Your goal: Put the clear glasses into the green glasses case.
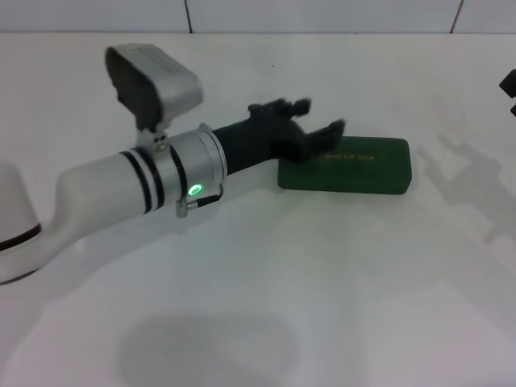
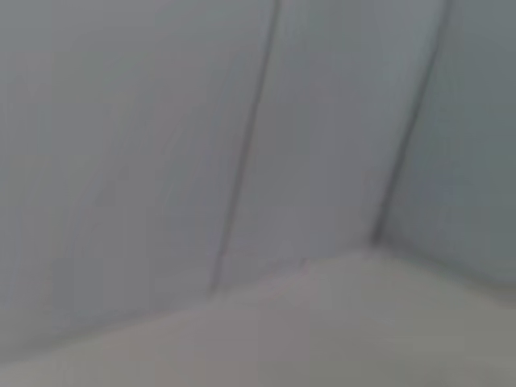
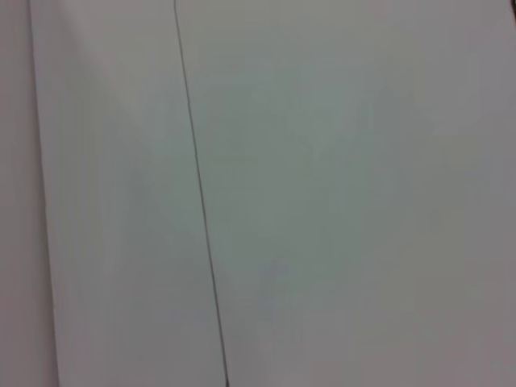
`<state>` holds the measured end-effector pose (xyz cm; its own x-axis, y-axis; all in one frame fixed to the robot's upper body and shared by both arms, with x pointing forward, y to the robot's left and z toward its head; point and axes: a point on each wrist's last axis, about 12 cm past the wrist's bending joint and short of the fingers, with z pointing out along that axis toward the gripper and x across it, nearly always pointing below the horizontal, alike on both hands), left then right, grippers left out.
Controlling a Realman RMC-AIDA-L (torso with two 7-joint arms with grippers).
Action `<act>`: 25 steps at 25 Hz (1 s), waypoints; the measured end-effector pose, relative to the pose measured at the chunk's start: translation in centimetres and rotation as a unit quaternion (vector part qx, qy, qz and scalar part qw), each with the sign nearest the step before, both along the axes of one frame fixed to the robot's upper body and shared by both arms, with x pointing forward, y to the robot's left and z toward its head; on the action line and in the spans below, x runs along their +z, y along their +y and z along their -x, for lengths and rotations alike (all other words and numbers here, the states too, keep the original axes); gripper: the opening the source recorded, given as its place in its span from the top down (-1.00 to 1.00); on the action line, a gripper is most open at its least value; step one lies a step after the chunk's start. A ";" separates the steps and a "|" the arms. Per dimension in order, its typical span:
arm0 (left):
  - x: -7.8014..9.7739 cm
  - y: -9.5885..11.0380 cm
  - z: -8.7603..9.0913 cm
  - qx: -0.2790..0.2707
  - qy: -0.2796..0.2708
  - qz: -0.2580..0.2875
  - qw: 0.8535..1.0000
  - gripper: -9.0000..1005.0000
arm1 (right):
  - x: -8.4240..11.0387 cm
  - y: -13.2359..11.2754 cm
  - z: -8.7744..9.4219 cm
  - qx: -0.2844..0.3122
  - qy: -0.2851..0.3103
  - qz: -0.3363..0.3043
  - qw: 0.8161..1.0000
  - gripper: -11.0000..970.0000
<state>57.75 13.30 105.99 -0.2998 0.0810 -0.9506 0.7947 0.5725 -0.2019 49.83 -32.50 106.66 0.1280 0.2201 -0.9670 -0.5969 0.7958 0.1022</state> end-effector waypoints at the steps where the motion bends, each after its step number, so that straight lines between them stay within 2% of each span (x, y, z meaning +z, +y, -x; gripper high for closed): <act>1: 0.4 0.2 0.4 -0.009 -0.015 0.026 1.000 -0.37 | 0.1 0.0 0.0 0.001 -0.001 0.001 1.000 0.17; 7: 1.6 2.8 2.9 -0.040 -0.082 0.122 0.988 -0.38 | 0.5 0.3 -0.6 0.028 0.000 0.016 0.999 0.16; 10: 1.4 4.4 4.1 -0.058 -0.100 0.128 0.985 -0.38 | 1.2 0.7 -1.1 0.094 0.017 0.045 0.994 0.16; 13: 1.1 6.4 5.0 -0.085 -0.100 0.115 0.985 -0.39 | 2.5 1.5 -2.1 0.203 0.060 0.084 0.974 0.16; 14: 1.1 6.4 5.0 -0.085 -0.100 0.115 0.985 -0.39 | 3.0 1.9 -2.5 0.242 0.075 0.097 0.962 0.16; 15: 0.8 8.1 6.0 -0.101 -0.095 0.111 0.984 -0.39 | 3.3 2.1 -2.7 0.268 0.083 0.105 0.954 0.15; 18: 0.3 9.2 6.8 -0.115 -0.092 0.096 0.985 -0.40 | 4.2 2.7 -2.7 0.325 0.078 0.122 0.935 0.15; 20: -0.2 9.4 7.4 -0.129 -0.091 0.080 0.984 -0.40 | 4.4 3.1 -2.4 0.345 0.066 0.130 0.927 0.01; 25: -1.2 9.9 9.0 -0.132 -0.113 0.064 0.983 -0.74 | 4.1 4.1 -2.3 0.353 0.048 0.151 0.922 -0.36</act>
